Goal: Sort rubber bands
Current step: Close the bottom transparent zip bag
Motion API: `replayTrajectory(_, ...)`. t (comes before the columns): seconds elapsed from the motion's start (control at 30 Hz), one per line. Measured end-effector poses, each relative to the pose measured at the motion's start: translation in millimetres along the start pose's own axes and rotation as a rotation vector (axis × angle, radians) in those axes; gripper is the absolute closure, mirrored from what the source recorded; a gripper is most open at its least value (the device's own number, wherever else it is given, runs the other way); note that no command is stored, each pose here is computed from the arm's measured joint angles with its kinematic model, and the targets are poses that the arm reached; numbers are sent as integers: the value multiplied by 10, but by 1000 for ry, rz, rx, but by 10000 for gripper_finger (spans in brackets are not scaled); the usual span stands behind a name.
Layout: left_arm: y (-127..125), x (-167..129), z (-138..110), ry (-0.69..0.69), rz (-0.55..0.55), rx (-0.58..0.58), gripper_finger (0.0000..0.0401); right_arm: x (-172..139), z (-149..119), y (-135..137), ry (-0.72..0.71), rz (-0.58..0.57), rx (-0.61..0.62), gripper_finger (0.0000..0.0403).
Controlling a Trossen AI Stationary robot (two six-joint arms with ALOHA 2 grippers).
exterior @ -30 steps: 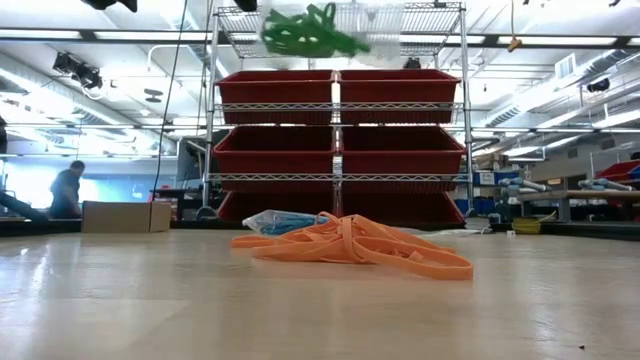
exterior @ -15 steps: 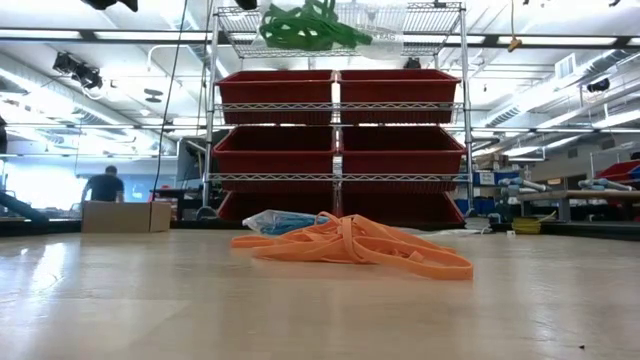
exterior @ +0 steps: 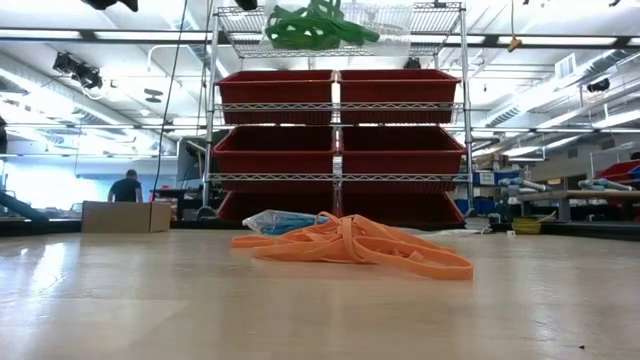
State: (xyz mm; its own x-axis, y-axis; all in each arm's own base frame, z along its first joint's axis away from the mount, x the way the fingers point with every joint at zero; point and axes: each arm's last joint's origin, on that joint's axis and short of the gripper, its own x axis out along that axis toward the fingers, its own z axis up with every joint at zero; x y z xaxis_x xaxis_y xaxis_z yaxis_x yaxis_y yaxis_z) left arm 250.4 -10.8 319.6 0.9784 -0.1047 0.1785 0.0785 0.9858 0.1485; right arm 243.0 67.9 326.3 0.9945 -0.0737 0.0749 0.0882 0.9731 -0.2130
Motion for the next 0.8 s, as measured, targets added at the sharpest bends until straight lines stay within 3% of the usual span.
replayTrajectory(0.27, -3, 0, -11, 11, -8, -1, 401, 0, 0, 0, 0, -1, -11, 400)
replayTrajectory(0.53, -7, 1, -27, 27, -13, -9, 388, -1, -11, -7, 18, -33, -30, 402)
replayTrajectory(0.67, -18, 0, -32, 28, -49, 5, 343, -1, -15, -6, 22, -32, -30, 403)
replayTrajectory(0.8, -23, -1, -59, 56, -58, -4, 271, -1, -22, -3, 30, -29, -29, 403)
